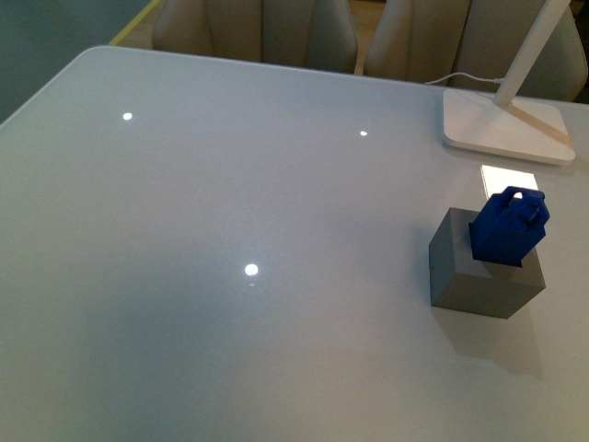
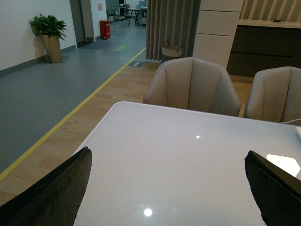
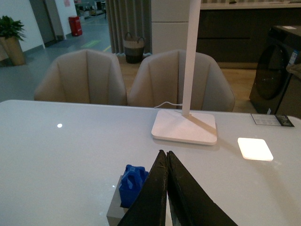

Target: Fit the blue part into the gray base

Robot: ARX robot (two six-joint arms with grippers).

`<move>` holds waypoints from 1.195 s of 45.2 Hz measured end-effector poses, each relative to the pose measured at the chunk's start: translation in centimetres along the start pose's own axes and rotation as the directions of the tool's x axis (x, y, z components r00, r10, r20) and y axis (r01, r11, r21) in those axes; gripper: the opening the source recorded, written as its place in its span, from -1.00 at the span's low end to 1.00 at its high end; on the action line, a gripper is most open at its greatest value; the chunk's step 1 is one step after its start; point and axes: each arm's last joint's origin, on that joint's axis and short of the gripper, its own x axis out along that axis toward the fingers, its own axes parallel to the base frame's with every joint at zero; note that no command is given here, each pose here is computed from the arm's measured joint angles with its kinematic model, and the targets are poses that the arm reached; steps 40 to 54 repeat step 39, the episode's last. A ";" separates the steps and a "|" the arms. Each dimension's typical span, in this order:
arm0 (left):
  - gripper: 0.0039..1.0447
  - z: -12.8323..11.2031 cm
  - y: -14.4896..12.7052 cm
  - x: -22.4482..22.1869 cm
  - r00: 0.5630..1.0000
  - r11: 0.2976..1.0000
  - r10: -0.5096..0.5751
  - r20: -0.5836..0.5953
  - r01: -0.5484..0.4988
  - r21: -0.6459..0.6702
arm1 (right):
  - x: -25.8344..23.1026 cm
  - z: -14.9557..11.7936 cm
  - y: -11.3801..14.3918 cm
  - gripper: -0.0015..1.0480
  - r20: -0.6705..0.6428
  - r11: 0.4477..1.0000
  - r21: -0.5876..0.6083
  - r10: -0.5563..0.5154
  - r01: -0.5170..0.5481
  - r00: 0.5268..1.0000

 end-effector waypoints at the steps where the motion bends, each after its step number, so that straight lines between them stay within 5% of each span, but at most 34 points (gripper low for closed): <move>1: 0.86 0.0 0.0 0.0 1.000 1.000 0.000 0.000 0.000 0.000 | 0.0 0.0 0.0 -0.96 0.000 1.000 0.000 0.000 0.000 1.000; 5: 0.86 0.0 0.0 0.0 1.000 1.000 0.000 0.000 0.000 0.000 | 0.0 0.0 0.0 -0.91 0.000 1.000 -0.002 0.000 0.000 1.000; 17: 0.86 0.0 0.0 0.0 1.000 1.000 0.000 0.000 0.000 0.000 | 0.0 0.0 0.0 0.19 0.000 1.000 -0.002 0.000 0.000 1.000; 27: 0.86 0.0 0.0 0.0 1.000 1.000 0.000 0.000 0.000 0.000 | 0.0 0.0 0.0 0.86 0.000 1.000 -0.002 0.000 0.000 1.000; 54: 0.86 0.0 0.0 0.0 1.000 1.000 0.000 0.000 0.000 0.000 | 0.0 0.0 0.0 0.83 0.000 1.000 -0.002 0.000 0.000 1.000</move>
